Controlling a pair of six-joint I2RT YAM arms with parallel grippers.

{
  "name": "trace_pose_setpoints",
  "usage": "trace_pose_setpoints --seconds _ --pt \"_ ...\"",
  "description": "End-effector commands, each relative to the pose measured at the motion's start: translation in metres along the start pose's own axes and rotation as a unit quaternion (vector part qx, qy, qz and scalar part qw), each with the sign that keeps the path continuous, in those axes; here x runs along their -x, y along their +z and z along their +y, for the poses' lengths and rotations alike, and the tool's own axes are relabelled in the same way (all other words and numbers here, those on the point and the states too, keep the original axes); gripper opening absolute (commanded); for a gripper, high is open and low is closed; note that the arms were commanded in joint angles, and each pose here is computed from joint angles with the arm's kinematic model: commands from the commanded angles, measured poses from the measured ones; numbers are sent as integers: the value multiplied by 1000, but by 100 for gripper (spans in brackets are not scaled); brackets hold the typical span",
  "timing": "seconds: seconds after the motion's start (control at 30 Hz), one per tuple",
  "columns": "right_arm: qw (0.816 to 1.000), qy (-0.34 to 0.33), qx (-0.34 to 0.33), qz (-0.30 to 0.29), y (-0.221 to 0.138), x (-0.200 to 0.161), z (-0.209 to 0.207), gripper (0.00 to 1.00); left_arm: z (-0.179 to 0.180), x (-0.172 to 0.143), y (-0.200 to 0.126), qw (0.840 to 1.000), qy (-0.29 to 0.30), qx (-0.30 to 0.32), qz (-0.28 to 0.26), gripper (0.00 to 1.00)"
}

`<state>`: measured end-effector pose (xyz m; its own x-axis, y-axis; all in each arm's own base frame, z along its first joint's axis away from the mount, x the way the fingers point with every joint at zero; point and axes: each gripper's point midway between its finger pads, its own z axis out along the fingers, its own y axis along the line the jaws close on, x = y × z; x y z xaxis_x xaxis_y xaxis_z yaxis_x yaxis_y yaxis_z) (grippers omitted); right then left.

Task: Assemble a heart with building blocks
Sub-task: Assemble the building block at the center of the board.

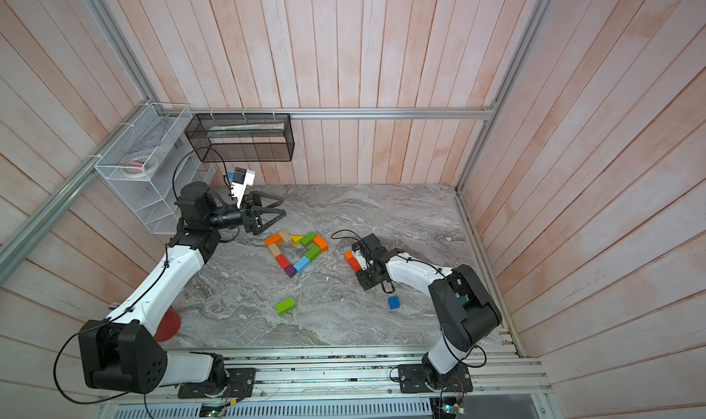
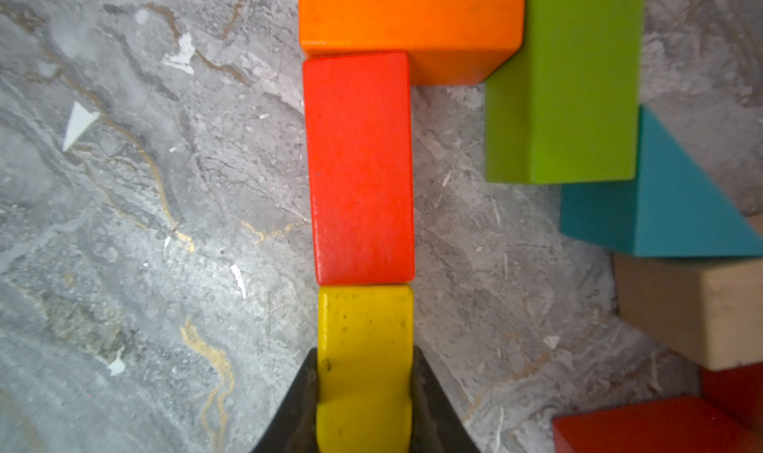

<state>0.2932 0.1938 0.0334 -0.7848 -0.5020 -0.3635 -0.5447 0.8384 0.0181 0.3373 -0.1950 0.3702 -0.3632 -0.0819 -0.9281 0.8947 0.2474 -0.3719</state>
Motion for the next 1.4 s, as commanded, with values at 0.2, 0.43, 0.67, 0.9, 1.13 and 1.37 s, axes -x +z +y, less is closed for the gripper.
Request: trace_pose_setpoints --seconds 0.2,0.43,0.67,0.9,1.13,1.37 --pt "1000 1 4 16 8 -4 -1 26 -10 3 -4 1000 14 -9 -3 100" --pt "1000 2 4 16 8 -4 -1 31 -10 3 -4 1000 15 -10 -3 100" --pt "1000 1 12 15 7 -4 1 39 -11 4 -5 1000 16 -11 -3 100" --pt "1000 1 17 12 6 -2 3 35 -12 4 -5 1000 17 -11 -4 100" --pt "1000 1 18 10 5 -1 3 31 -12 4 -5 1000 17 -11 -4 100" --pt "1000 4 17 10 7 0 3 31 -13 5 -5 1000 18 -11 -4 100"
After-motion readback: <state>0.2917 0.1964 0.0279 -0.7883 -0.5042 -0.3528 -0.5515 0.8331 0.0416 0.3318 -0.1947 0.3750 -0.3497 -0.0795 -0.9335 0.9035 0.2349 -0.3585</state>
